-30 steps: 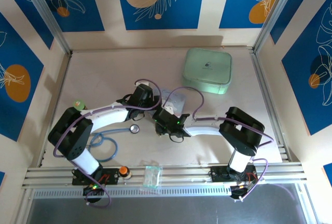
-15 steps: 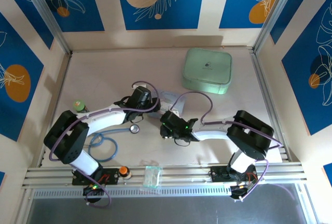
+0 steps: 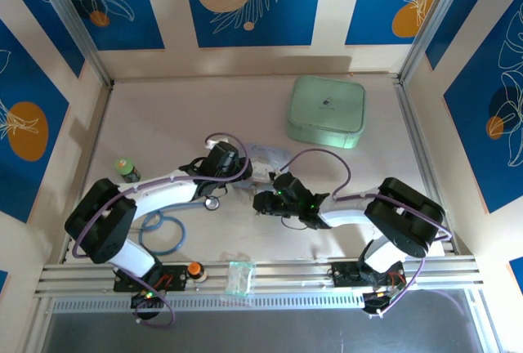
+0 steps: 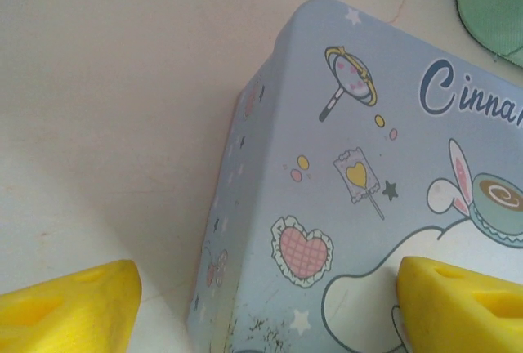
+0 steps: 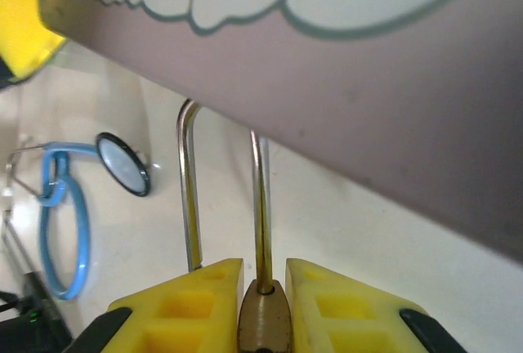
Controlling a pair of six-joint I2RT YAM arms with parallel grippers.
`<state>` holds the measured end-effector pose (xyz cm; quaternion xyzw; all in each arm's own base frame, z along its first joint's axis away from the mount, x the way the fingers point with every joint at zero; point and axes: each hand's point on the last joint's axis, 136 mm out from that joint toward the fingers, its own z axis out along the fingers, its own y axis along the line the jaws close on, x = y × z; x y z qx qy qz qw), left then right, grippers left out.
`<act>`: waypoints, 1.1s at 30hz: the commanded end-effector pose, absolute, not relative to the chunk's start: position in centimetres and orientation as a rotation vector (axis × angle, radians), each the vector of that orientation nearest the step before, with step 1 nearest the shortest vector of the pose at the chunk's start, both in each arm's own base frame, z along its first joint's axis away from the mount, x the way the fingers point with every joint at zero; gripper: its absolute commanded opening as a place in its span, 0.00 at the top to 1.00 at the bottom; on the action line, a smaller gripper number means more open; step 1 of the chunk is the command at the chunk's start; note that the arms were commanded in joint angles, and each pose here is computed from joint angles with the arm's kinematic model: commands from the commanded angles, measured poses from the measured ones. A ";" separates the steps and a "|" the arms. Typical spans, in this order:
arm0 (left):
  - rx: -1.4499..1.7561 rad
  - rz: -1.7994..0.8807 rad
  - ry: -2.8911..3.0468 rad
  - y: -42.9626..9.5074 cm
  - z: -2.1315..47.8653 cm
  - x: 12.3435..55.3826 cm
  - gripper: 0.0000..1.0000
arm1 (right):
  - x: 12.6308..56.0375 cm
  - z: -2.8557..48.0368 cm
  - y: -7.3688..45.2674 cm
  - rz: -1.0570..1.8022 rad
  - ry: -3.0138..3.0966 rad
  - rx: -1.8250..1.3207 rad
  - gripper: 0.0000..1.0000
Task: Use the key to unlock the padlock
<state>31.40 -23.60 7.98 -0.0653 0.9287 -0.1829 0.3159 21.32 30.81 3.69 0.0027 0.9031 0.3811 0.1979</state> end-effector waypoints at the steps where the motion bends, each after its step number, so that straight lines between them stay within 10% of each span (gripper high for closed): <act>1: -0.200 -0.421 2.543 -22.4 5.5 28.8 0.23 | 16.6 -4.1 24.9 0.850 2.884 0.291 0.82; 27: -0.257 -0.379 2.520 -22.2 6.5 27.9 0.28 | 14.7 -5.9 20.2 0.564 3.073 0.417 0.89; 33: -0.142 -0.306 2.462 -22.5 8.5 29.7 0.09 | 14.4 -5.7 19.3 0.533 3.080 0.430 0.91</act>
